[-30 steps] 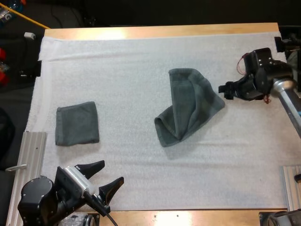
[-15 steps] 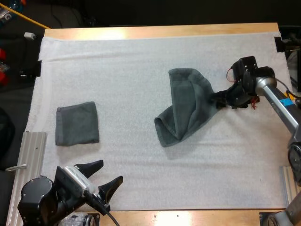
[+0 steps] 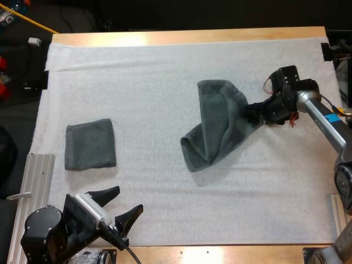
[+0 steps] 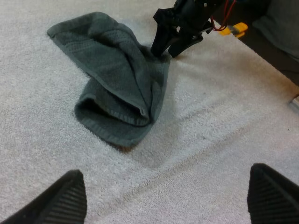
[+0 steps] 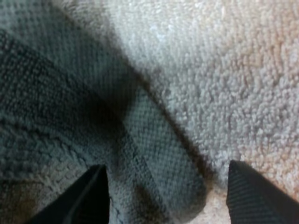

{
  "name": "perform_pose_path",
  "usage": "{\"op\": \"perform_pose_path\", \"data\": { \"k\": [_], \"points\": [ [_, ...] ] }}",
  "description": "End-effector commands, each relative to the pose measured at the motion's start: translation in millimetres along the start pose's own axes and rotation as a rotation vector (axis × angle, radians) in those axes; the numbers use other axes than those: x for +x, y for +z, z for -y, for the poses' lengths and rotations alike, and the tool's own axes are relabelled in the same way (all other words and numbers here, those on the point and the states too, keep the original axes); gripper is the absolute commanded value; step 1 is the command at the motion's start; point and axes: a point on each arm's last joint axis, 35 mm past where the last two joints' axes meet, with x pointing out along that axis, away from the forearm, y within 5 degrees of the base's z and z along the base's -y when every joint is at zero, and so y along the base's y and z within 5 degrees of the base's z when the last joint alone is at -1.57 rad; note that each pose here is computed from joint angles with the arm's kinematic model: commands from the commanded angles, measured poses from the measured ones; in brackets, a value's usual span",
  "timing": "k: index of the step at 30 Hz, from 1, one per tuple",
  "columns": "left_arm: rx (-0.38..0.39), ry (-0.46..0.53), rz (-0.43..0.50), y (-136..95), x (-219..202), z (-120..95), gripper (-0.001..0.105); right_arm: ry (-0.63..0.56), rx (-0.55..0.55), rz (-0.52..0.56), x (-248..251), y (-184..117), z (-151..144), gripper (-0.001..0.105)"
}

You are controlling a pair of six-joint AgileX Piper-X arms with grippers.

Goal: Pick towel from pile, fold and stack

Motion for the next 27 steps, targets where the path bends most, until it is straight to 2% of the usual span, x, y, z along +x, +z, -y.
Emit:
{"op": "perform_pose_path", "data": {
  "k": [1,6,9,13,15,18,20,23,27],
  "points": [
    [0.000,0.000,-0.003,-0.3,0.2,-0.1,0.069,0.012,0.004,0.014,-3.9,1.7,-0.2,0.047],
    [-0.002,-0.002,-0.003,-0.3,0.2,0.0,0.069,0.012,0.027,0.014,-3.9,1.7,-0.2,0.030],
    [-0.002,-0.002,-0.003,-0.3,0.2,0.0,0.069,0.012,0.032,0.001,-1.5,0.6,0.3,0.031],
    [-0.007,-0.002,-0.003,-0.3,0.2,0.0,0.069,0.013,0.042,-0.030,2.2,-2.5,1.0,0.042],
    [-0.007,-0.002,-0.003,-0.3,0.2,0.0,0.069,0.010,0.038,-0.043,3.5,-3.9,1.3,0.043],
    [-0.007,-0.002,-0.003,-0.3,0.2,0.0,0.069,0.011,0.042,-0.062,5.6,-5.9,1.7,0.029],
    [-0.007,-0.002,-0.003,-0.3,0.2,0.0,0.069,0.011,0.042,-0.063,5.5,-5.9,1.7,0.013],
    [-0.007,-0.002,-0.003,-0.3,0.2,0.0,0.069,0.010,0.040,-0.051,0.9,-5.0,0.7,0.000],
    [-0.007,-0.002,-0.003,-0.3,0.2,0.0,0.069,0.008,0.012,-0.020,-14.6,-3.2,-2.5,0.000]
  ]
}}
